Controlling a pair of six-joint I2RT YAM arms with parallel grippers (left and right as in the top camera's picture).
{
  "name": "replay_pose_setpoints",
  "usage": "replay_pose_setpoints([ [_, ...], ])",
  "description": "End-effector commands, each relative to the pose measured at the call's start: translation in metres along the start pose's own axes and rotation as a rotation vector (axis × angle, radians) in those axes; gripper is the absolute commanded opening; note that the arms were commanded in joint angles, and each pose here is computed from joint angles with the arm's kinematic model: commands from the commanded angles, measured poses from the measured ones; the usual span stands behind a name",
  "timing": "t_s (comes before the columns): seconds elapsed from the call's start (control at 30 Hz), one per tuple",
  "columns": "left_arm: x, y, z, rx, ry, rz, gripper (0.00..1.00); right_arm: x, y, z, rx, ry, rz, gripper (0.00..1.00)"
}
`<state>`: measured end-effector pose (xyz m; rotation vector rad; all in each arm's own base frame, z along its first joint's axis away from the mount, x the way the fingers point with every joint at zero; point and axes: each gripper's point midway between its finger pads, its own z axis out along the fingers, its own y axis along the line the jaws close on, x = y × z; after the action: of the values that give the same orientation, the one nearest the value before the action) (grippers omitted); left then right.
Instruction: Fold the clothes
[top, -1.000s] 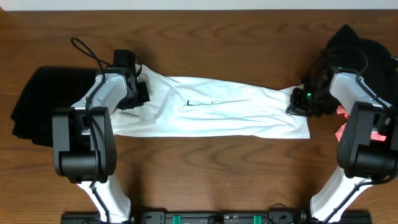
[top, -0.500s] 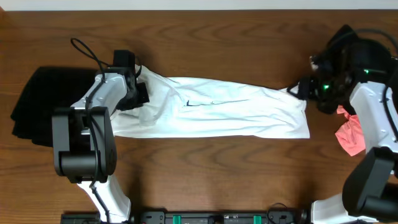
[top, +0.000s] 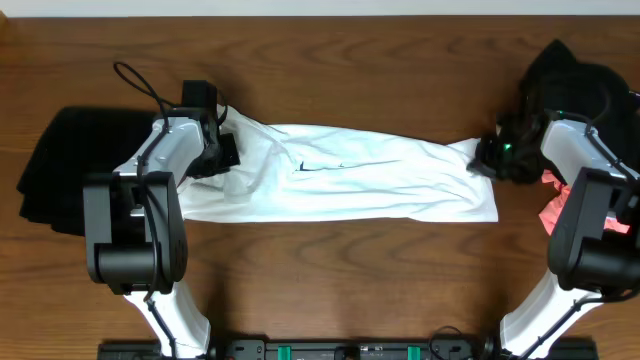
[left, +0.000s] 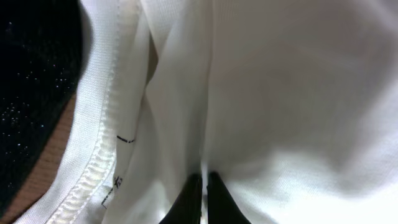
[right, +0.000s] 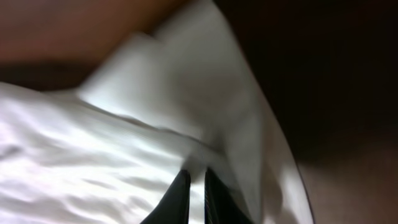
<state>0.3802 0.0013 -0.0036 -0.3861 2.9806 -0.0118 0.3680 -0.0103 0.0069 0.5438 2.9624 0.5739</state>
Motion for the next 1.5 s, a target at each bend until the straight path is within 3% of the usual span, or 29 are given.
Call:
replay_pose_setpoints([
  [0.0,0.045,0.02,0.031,-0.072,0.162,-0.02,0.06,0.017,-0.023,0.004,0.125,0.05,0.037,0.08],
  [0.1,0.045,0.02,0.031,-0.071,0.161,-0.02,0.06,0.025,-0.049,0.0,0.273,0.063,0.07,0.06],
  [0.2,0.045,0.02,0.031,-0.071,0.161,-0.02,0.07,0.021,-0.057,-0.002,0.309,0.044,0.078,0.06],
  [0.3,0.045,0.02,0.031,-0.072,0.162,-0.02,0.06,0.016,-0.038,-0.002,0.203,0.033,0.019,0.08],
  [0.4,0.045,0.02,0.03,-0.071,0.161,-0.02,0.06,0.014,0.006,-0.013,-0.028,0.014,-0.123,0.11],
  [0.53,0.038,0.018,0.022,-0.069,0.151,-0.019,0.09,0.018,0.043,-0.049,-0.187,-0.048,-0.211,0.16],
  [0.57,0.034,0.017,0.018,-0.067,0.144,-0.02,0.11,0.018,0.045,-0.057,-0.187,-0.064,-0.217,0.2],
  [0.63,0.025,0.015,0.006,-0.061,0.122,-0.021,0.15,0.018,0.045,-0.071,-0.178,-0.094,-0.218,0.45],
  [0.7,0.017,0.013,-0.006,-0.053,0.097,-0.021,0.21,0.018,0.04,-0.079,-0.164,-0.112,-0.202,0.62],
  [0.87,0.004,-0.001,-0.038,0.029,0.023,-0.023,0.4,0.011,0.002,-0.074,-0.071,-0.11,-0.083,0.82],
  [0.93,0.0,-0.008,-0.052,0.076,-0.011,-0.022,0.5,0.009,-0.01,-0.067,-0.072,-0.093,-0.053,0.84],
  [1.1,-0.008,-0.031,-0.083,0.218,-0.076,-0.011,0.62,0.006,-0.026,-0.045,-0.07,-0.047,-0.021,0.84],
  [1.47,-0.007,-0.065,-0.166,0.463,-0.223,0.043,0.63,0.004,-0.035,0.0,-0.122,0.016,-0.047,0.82],
])
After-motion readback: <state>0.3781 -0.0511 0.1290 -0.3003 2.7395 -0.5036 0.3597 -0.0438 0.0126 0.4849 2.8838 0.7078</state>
